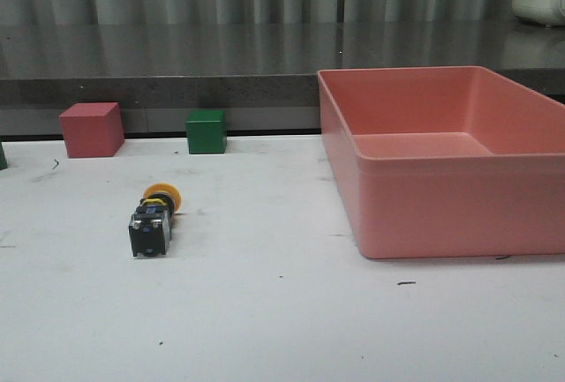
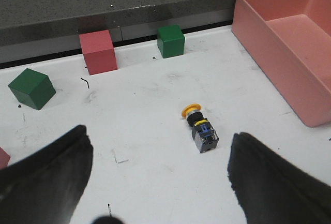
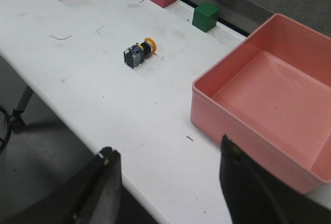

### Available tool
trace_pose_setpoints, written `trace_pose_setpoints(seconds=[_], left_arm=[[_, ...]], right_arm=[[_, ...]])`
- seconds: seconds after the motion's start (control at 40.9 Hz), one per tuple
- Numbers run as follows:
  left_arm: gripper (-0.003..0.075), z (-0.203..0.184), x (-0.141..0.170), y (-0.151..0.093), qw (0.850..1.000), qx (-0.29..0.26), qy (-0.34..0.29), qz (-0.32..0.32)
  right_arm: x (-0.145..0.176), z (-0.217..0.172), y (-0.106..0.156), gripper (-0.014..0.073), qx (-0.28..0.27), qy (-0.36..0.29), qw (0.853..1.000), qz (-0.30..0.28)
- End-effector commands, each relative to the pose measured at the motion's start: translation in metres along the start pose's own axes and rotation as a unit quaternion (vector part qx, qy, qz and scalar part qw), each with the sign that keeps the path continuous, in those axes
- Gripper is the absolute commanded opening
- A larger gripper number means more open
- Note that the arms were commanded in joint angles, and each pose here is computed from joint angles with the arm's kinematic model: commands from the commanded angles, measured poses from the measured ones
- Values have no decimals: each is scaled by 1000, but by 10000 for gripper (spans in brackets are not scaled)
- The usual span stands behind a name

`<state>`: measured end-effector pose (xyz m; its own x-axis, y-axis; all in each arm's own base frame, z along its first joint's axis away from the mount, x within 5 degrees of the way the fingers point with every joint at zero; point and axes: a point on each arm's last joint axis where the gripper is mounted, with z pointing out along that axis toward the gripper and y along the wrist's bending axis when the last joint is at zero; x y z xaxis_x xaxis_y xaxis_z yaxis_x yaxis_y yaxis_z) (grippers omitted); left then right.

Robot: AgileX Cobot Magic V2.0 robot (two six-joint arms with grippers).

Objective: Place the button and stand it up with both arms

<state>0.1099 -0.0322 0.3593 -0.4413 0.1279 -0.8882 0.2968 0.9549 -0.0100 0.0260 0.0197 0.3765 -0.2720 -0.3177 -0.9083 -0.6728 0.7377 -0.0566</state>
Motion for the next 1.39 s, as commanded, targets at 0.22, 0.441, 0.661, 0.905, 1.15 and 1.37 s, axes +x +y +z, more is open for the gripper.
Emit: trace_pose_setpoints(seconds=[0.22, 0.441, 0.661, 0.905, 1.15, 1.37], left_arm=[[533, -5, -15, -1, 999, 2, -51, -2], [533, -5, -16, -4, 998, 21, -53, -25], [538, -3, -17, -10, 997, 54, -49, -26], [608, 25, -34, -13, 996, 83, 26, -8], [600, 81, -47, -12, 990, 97, 94, -36], [600, 133, -55, -12, 980, 105, 163, -42]], right_arm=[[-16, -3, 3, 447, -13, -66, 998, -14], [-16, -3, 3, 447, -13, -67, 998, -14], [-16, -3, 3, 447, -13, -67, 998, -14], [-16, -3, 3, 447, -13, -67, 998, -14], [-16, -3, 3, 447, -13, -67, 998, -14], [-16, -3, 3, 447, -13, -67, 998, -14]])
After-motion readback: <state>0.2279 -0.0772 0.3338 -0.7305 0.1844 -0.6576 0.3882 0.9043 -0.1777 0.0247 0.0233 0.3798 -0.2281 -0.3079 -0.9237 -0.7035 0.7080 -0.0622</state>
